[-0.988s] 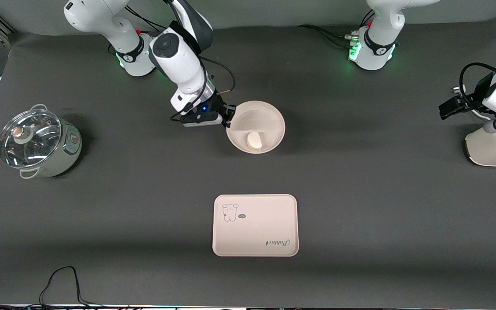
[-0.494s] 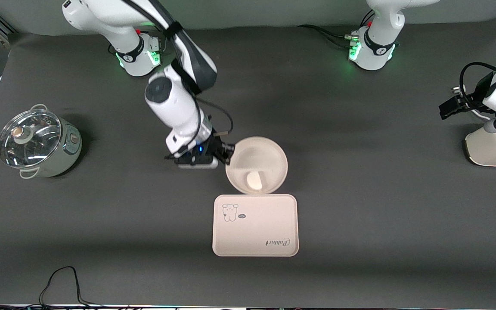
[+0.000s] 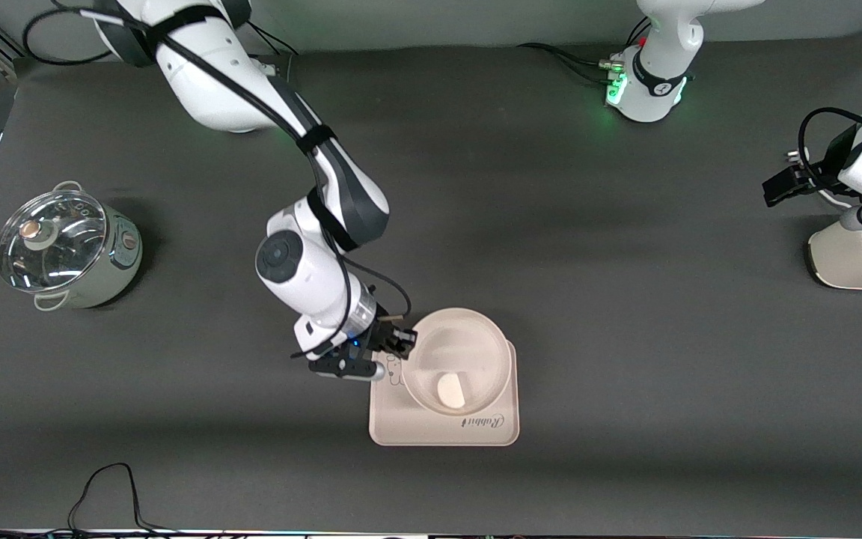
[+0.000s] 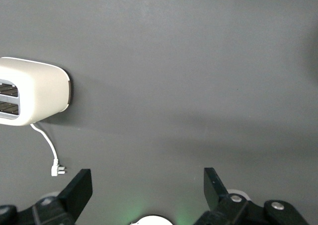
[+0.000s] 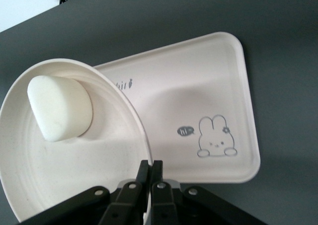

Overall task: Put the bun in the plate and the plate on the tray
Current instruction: 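Lift and carry the plate with the right gripper onto the tray, then lower the plate onto the tray and open the right gripper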

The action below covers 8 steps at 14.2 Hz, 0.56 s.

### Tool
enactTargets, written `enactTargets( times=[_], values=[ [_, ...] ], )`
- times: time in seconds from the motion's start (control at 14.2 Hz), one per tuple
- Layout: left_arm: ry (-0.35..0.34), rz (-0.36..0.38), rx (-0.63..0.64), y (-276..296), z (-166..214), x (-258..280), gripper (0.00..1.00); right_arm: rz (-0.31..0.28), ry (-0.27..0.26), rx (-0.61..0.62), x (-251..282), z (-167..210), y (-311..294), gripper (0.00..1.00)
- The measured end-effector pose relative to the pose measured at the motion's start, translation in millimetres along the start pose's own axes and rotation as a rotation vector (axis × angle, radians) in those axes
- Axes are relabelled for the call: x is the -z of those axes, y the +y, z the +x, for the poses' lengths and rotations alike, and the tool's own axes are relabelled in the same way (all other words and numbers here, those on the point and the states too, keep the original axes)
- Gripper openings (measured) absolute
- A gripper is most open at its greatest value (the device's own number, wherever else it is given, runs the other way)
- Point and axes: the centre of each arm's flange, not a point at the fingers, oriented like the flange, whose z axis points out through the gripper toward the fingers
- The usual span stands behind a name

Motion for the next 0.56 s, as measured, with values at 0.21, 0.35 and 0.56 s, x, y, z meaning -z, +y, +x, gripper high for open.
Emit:
enactTargets(
  times=[0.21, 0.35, 0.56],
  values=[
    [-0.006, 0.001, 0.000, 0, -1, 0, 1.00, -0.016, -0.005, -0.006, -40, 3, 11, 0.04],
    [-0.010, 0.002, -0.001, 0, -1, -1, 1.00, -0.021, 0.010, -0.012, -65, 1, 22, 0.04],
    [-0.012, 0.002, -0.001, 0, -1, -1, 1.00, -0.029, 0.022, -0.018, -93, -2, 35, 0.04]
  ],
)
